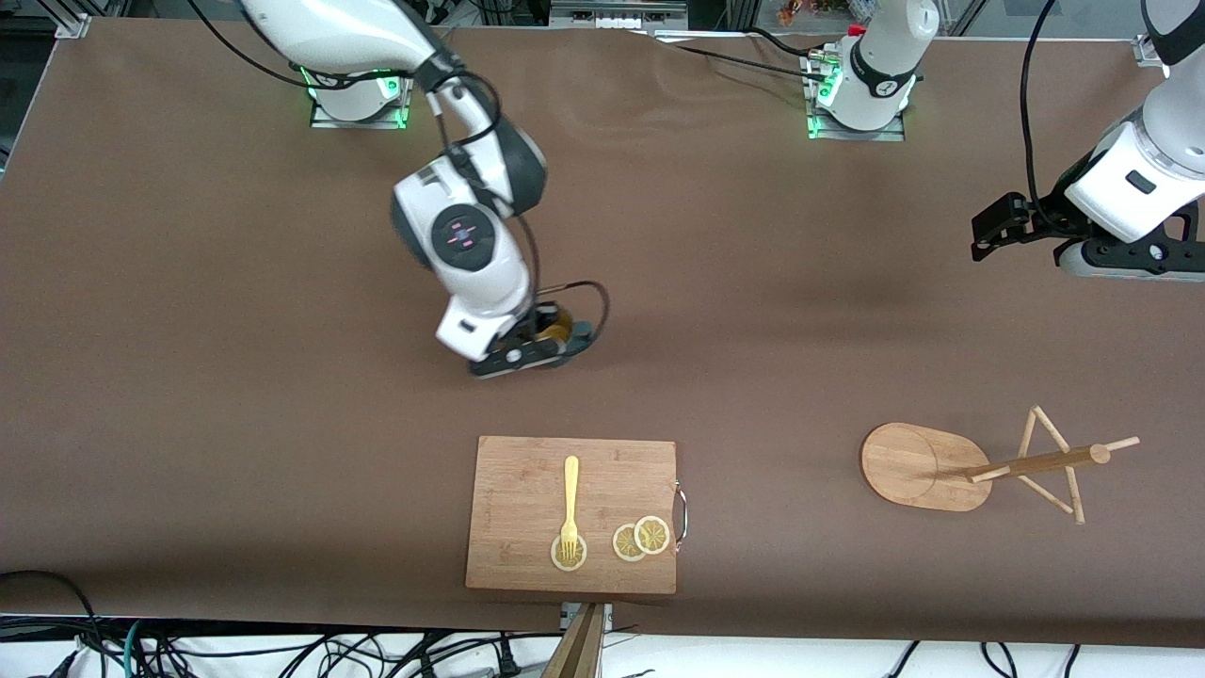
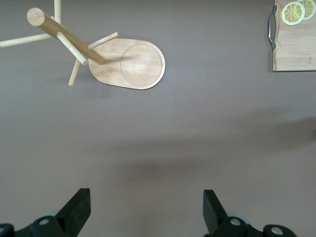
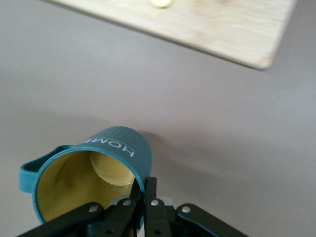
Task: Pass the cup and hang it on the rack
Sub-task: 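Grasp the teal mug rim with the right gripper and carry it toward the table middle, then set the mug down with the right gripper while the left gripper approaches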
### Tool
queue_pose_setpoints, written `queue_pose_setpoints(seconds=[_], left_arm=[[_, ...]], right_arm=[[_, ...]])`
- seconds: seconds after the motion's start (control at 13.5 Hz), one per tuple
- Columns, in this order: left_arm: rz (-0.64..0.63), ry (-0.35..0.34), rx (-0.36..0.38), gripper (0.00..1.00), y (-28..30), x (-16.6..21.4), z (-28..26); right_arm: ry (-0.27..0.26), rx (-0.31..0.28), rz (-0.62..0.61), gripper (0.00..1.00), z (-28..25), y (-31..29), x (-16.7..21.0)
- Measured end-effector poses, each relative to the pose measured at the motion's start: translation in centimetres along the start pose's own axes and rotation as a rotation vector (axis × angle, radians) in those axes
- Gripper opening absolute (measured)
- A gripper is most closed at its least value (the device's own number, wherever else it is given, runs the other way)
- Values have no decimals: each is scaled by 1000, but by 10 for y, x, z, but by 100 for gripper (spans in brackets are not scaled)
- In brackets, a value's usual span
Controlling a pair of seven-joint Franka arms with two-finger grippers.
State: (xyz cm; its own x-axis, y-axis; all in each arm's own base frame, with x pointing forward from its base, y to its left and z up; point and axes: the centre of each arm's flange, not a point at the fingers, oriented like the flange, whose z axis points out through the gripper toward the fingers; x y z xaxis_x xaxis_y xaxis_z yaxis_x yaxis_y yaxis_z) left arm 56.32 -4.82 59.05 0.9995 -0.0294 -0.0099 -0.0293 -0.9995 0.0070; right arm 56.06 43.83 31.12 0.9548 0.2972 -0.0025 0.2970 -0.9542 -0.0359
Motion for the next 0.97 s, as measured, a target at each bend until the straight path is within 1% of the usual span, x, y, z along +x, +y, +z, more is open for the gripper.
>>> queue_pose_setpoints(seconds=[0.3, 0.52, 0.82, 0.97], left_arm=[[0, -2, 0, 100, 0, 0, 1], [0, -5, 0, 100, 0, 0, 2], [6, -14, 1, 100, 0, 0, 7], [52, -35, 1, 100, 2, -2, 11]], right_arm=[[38, 29, 3, 4, 26, -92, -21], [43, 42, -13, 4, 55, -150, -49], [53, 55, -40, 4, 65, -194, -68], [54, 52, -38, 5, 71, -210, -77]])
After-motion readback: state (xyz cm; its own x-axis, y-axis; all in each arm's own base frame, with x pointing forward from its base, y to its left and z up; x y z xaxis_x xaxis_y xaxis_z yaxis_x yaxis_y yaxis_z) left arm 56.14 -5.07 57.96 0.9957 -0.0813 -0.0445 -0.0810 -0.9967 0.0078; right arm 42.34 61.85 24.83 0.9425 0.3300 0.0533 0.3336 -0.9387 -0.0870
